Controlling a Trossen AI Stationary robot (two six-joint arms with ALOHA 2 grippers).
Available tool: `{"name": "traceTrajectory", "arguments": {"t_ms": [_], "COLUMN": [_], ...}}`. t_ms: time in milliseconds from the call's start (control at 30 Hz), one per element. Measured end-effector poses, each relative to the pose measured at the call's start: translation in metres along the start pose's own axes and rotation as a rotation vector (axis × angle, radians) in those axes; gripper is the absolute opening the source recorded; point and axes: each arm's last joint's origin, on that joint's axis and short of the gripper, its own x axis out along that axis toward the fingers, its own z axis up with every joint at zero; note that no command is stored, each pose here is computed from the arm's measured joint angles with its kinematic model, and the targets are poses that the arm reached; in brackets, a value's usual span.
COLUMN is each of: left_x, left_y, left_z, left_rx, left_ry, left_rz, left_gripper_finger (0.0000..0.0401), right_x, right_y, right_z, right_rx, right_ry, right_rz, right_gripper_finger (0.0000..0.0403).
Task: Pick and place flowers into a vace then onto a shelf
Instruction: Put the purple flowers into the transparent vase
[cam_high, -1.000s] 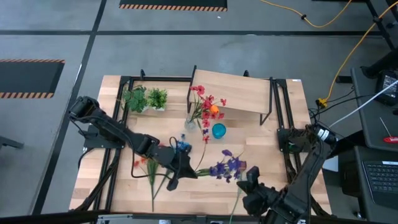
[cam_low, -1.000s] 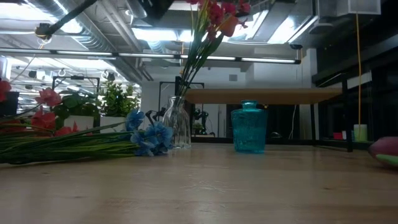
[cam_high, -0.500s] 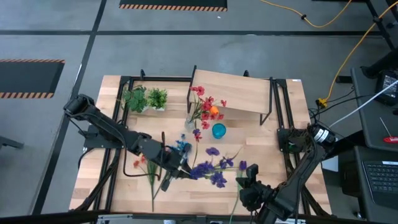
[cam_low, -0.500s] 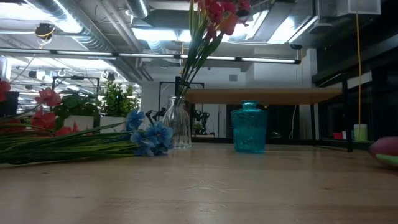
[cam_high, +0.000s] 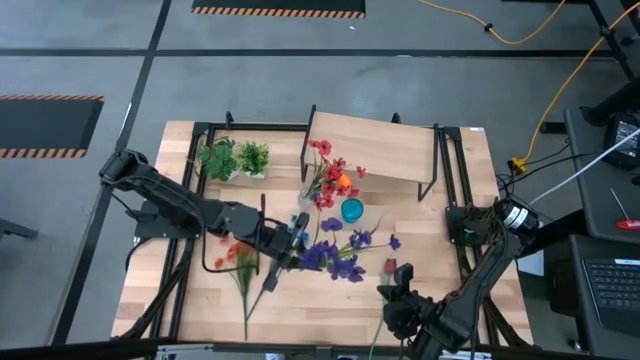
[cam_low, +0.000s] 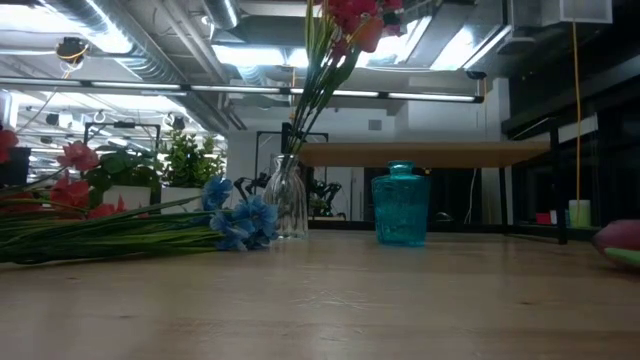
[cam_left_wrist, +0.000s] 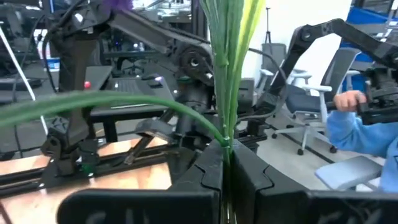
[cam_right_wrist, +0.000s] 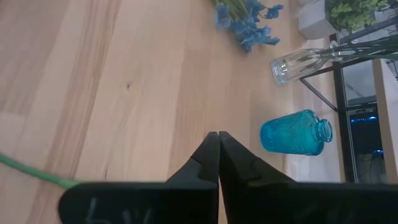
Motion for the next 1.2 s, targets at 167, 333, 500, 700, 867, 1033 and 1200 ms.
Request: {"name": "traceTrajectory", "arguments": {"t_ms": [167,333,500,700,867,1033,1200], "left_x": [0.003,0.007,0.010,0.011,0.010,0.008,0.006], "left_y": [0.008,0.018,0.036,0.048,0.052,0.057,0.065], "left_z": [-0.006,-0.020,-0.034,-0.037,-0.037,-0.037,-0.036], "left_rx": [0.010,0.006,-0.002,0.014,0.014,-0.015,-0.039], "left_ry": [0.031,0.119,0.194,0.204,0.203,0.203,0.202], "left_rz": [-0.010,-0.022,0.048,0.025,-0.004,-0.080,-0.144], "left_gripper_finger": [0.0005,0.0005,0.0005,0.0005,0.0005,0.0005,0.0005], "right_x": [0.000,0.000,0.000,0.000,0.000,0.002,0.007], "right_y": [0.000,0.000,0.000,0.000,0.000,-0.002,-0.006], "right_z": [0.000,0.000,0.000,0.000,0.000,0.001,0.004], "right_rx": [0.001,-0.004,-0.004,-0.004,-0.014,-0.023,-0.029], "right_ry": [0.000,0.000,0.000,0.000,-0.001,-0.008,0.000], "right_rz": [0.000,0.000,0.000,0.000,-0.001,-0.016,-0.026], "right_gripper_finger": [0.0001,0.0000,0.0000,0.0000,0.0000,0.0000,0.0000]}}
